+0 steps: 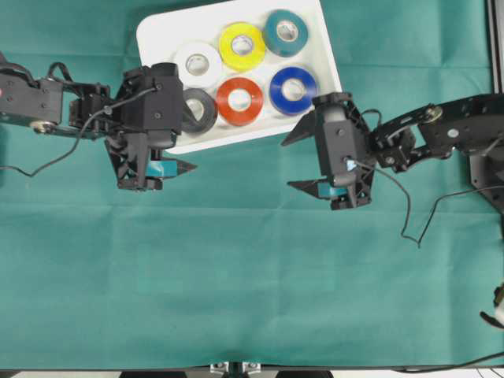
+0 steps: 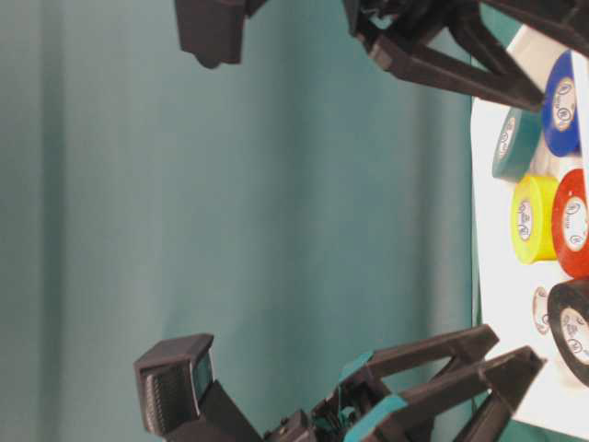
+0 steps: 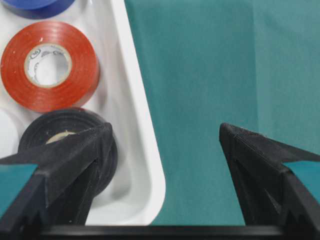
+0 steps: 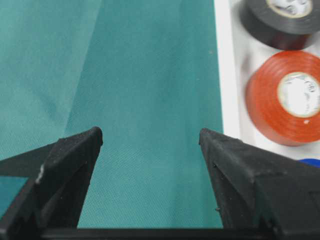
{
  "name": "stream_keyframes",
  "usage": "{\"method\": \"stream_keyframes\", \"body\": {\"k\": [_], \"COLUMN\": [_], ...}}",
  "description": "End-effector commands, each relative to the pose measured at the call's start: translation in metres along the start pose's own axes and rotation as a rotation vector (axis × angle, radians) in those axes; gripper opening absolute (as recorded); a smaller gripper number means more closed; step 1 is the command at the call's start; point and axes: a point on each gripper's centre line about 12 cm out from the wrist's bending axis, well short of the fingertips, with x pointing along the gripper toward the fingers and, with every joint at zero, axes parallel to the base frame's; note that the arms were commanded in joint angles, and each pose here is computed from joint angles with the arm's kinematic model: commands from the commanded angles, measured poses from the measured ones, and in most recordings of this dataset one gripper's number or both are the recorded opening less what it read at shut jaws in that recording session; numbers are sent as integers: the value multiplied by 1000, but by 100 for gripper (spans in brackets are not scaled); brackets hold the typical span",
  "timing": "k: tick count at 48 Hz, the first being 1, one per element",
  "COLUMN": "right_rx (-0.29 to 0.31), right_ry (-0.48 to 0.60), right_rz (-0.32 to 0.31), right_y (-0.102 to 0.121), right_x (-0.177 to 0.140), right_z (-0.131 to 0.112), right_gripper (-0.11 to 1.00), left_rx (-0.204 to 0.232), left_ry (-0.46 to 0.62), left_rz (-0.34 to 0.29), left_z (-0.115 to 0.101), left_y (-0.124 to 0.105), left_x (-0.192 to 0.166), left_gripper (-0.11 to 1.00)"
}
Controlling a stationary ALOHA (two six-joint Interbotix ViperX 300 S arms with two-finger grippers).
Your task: Put the tape alternately from left to right into the white case.
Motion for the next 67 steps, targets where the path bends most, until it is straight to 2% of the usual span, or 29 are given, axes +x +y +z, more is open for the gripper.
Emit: {"method": "stream_keyframes", "body": {"k": [1,13,54,67], "right_rx": [-1,0,8,43], "right_ry": [-31,-40,-153,-181], "right_rz": [-12,-54,-54,-63], "right_y": [0,-5,-4,-7], "right_x": [-10,-28,-85,-99], "right_z": [8,8,-9,-20], "right_gripper": [86,86,86,86], "left_rx": [-1,-1,-3,-1], "left_ry": [-40,-45,-101,-152], "left_rz": [-2,-2,1,1], "left_z": [8,0,-28,-32], "left_y": [-1,-1,-1,-2], "left_x": [-11,-21,-64,-75], "left_gripper": [81,81,81,81]}}
